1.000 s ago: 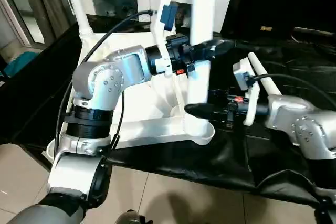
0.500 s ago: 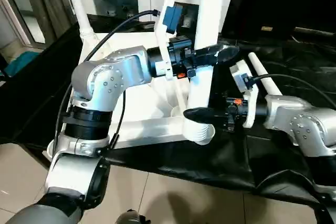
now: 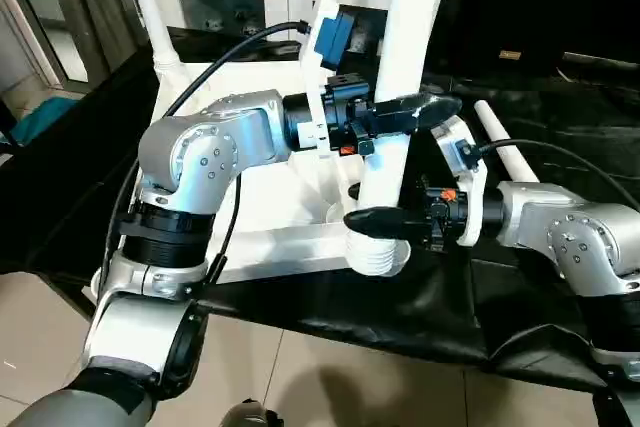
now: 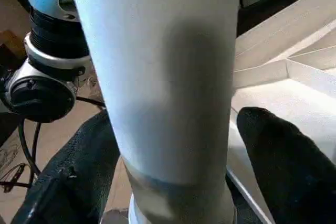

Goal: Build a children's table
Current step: Pick table leg

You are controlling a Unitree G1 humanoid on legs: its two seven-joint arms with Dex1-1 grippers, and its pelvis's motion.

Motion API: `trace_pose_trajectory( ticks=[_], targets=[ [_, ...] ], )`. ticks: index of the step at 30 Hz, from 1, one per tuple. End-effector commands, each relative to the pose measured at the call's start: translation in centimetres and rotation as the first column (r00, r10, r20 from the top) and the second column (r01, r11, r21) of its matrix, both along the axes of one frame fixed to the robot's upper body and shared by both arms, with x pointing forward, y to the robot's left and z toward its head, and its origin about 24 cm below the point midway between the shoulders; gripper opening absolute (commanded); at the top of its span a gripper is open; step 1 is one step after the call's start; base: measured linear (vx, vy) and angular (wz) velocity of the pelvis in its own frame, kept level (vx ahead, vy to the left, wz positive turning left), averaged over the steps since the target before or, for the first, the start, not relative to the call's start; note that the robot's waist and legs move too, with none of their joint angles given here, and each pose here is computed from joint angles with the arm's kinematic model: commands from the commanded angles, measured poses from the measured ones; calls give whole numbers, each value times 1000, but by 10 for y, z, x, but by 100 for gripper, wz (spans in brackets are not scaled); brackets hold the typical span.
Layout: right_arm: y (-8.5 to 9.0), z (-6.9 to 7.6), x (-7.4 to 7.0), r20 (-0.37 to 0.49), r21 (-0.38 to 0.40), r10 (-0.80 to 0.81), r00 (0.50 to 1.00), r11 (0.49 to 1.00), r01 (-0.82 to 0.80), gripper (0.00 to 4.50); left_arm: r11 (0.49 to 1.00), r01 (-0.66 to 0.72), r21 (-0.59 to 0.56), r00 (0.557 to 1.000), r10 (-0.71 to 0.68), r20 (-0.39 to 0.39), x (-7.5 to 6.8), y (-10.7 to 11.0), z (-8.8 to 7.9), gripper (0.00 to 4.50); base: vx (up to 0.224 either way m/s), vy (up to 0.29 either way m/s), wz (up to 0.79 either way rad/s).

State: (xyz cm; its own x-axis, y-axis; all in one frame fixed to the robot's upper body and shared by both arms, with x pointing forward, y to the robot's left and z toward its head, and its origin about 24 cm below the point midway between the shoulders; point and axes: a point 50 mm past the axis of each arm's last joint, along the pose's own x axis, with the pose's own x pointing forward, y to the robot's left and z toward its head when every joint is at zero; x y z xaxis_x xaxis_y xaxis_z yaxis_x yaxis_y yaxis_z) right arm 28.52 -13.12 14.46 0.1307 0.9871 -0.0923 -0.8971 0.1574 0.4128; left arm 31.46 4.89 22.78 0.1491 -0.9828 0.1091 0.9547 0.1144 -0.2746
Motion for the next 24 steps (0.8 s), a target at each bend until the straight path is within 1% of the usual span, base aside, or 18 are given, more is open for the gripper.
trace_pose_trajectory(
  ticks=[1, 3, 6, 8, 11, 13, 14, 16, 22, 23, 24],
  targets=[
    [1, 1, -3, 5, -9, 24, 1000, 1000, -24, 335, 1000, 9, 6, 1000, -9, 19, -1, -1, 2, 184, 0, 0, 0],
    [2, 0, -3, 5, -16, 27, 1000, 1000, -27, 306, 1000, 11, 8, 1000, -11, 19, -2, -2, 1, 184, 0, 0, 0],
    [2, -1, -4, 6, -18, 31, 1000, 999, -31, 293, 1000, 16, 11, 1000, -17, 17, -2, -3, 1, 184, 0, 0, 0],
    [3, -1, -4, 5, -16, 33, 999, 999, -33, 265, 1000, 19, 12, 1000, -19, 17, -3, -3, 0, 184, 0, 0, 0],
    [4, -1, -4, 1, -12, 39, 999, 999, -39, 245, 1000, 21, 11, 1000, -21, 14, -3, -4, 0, 184, 0, 0, 0],
    [5, -2, -5, -2, -9, 46, 999, 999, -46, 221, 1000, 22, 10, 1000, -22, 13, -3, -5, 0, 184, 0, 0, 0],
    [5, -2, -5, -3, -9, 48, 999, 999, -48, 221, 1000, 23, 9, 1000, -23, 12, -3, -5, 0, 184, 0, 0, 0],
    [5, -2, -5, -4, -8, 49, 999, 999, -49, 207, 1000, 23, 9, 1000, -23, 12, -3, -5, 0, 184, 0, 0, 0],
    [4, -3, -6, -4, -2, 41, 999, 999, -41, 199, 1000, 7, 8, 1000, -7, 22, -3, -5, 0, 184, 0, 0, 0],
    [4, -3, -6, -3, -1, 38, 999, 999, -38, 198, 1000, -9, 10, 1000, 8, 19, -2, -5, 0, 240, 0, 0, 0],
    [4, -3, -5, -2, 2, 28, 1000, 1000, -28, 198, 1000, -22, -2, 1000, 22, -6, 0, -5, -1, 240, 0, 0, 0]
  ],
)
